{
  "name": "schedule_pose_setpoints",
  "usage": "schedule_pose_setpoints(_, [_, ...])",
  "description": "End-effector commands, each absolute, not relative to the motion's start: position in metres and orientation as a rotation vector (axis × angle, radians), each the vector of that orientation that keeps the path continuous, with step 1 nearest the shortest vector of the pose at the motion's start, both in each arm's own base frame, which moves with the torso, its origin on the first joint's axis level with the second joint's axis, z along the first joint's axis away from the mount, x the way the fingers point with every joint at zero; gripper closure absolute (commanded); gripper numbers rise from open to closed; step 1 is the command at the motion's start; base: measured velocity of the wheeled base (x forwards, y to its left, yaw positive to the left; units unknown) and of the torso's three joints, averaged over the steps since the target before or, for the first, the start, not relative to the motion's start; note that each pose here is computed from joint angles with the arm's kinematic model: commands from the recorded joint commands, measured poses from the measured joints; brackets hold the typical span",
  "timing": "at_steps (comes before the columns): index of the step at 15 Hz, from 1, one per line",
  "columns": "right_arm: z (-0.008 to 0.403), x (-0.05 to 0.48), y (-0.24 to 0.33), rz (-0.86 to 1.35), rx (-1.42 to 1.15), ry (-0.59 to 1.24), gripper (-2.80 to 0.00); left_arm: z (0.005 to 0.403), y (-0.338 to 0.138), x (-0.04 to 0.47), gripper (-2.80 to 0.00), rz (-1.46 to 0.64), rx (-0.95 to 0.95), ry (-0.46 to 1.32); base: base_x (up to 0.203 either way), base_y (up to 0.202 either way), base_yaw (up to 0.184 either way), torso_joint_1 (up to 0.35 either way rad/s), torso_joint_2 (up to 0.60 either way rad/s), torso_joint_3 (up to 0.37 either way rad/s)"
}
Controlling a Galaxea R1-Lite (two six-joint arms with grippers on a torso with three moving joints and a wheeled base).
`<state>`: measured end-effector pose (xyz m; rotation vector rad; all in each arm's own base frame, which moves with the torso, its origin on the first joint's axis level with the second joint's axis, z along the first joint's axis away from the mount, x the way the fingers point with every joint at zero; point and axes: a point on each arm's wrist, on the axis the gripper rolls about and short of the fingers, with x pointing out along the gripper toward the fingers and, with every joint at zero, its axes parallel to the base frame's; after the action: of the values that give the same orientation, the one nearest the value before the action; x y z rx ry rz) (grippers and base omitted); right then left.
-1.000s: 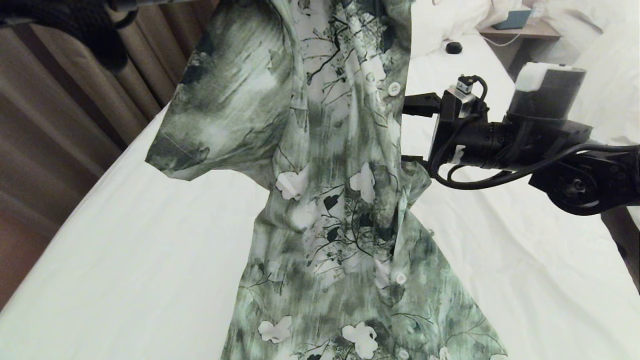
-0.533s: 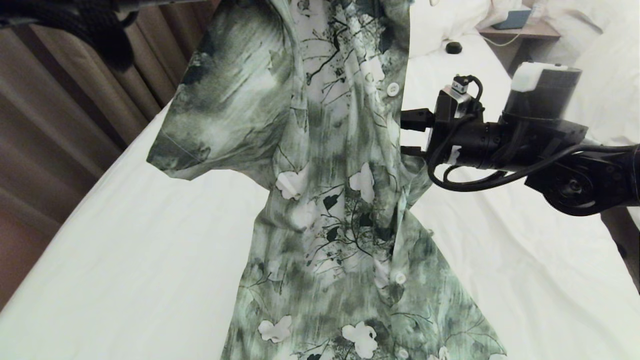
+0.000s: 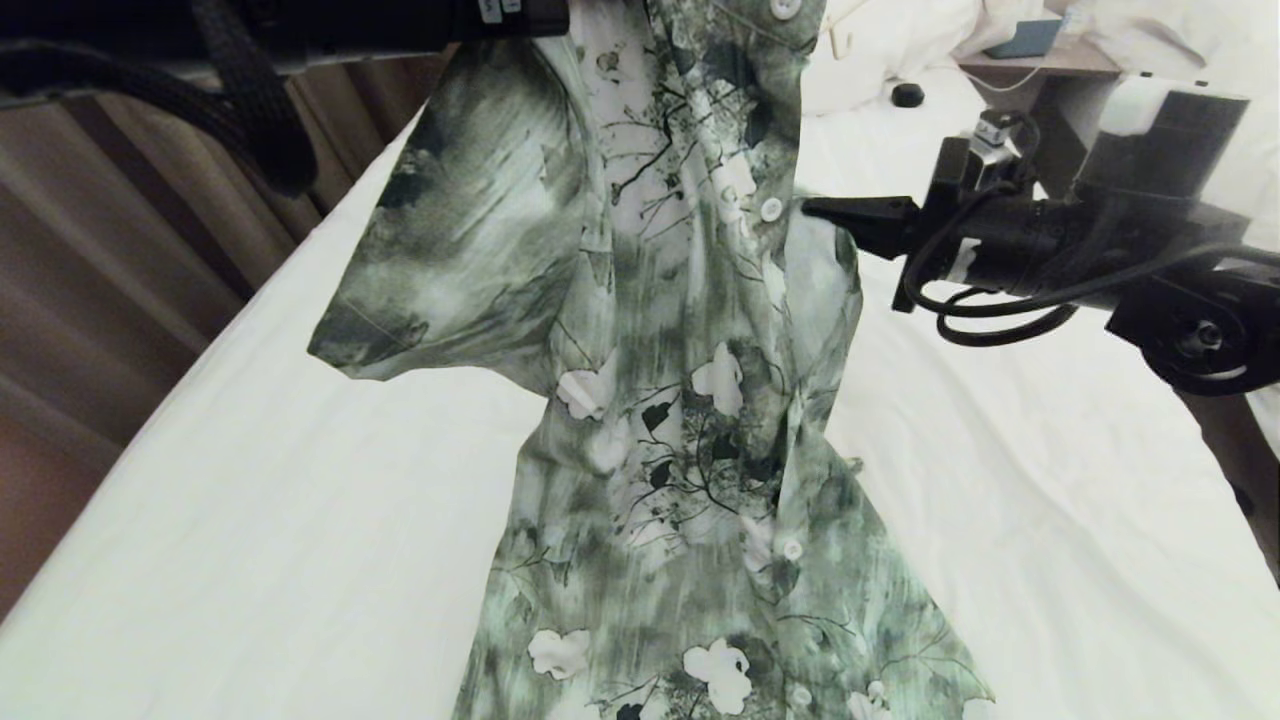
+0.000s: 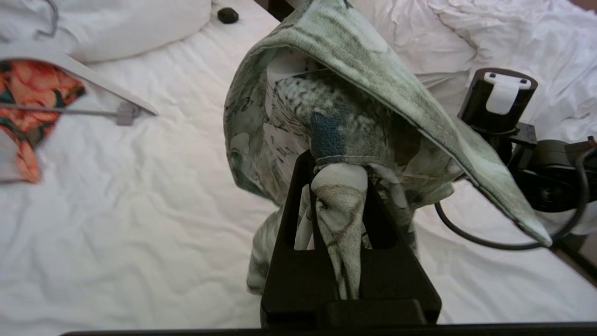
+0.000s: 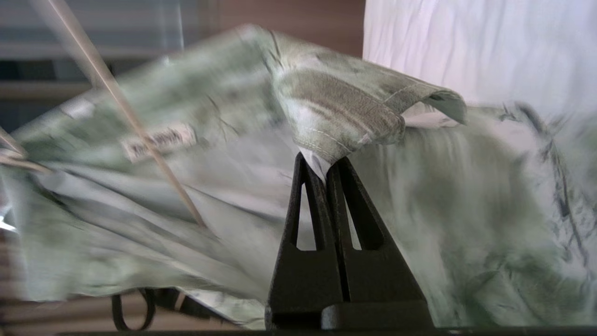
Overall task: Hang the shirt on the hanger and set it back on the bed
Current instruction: Hook the other side of the shirt onto the hanger
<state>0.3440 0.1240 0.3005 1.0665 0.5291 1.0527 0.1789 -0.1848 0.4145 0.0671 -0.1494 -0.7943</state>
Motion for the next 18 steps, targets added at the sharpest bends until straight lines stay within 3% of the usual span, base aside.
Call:
schedule_pose_setpoints(1, [0.308, 0.345, 0.115, 1.042, 1.07, 0.495, 0.0, 0.412, -0.188, 0.182, 0.0, -0.796, 0.049, -0.132, 0.0, 0.0, 0.0, 0.0, 0.0, 0.0])
schedule_pose_setpoints(8, [0.306, 0.356, 0.101, 0.938, 1.096, 0.437, 0.0, 0.404, -0.193, 0.184, 0.0, -0.746, -0.092, -0.059, 0.0, 0.0, 0.0, 0.0, 0.0, 0.0])
schedule_pose_setpoints(18, [0.304, 0.358, 0.094, 0.881, 1.092, 0.395, 0.0, 0.393, -0.166, 0.12, 0.0, -0.878, -0.178, 0.002, 0.0, 0.0, 0.0, 0.0, 0.0, 0.0])
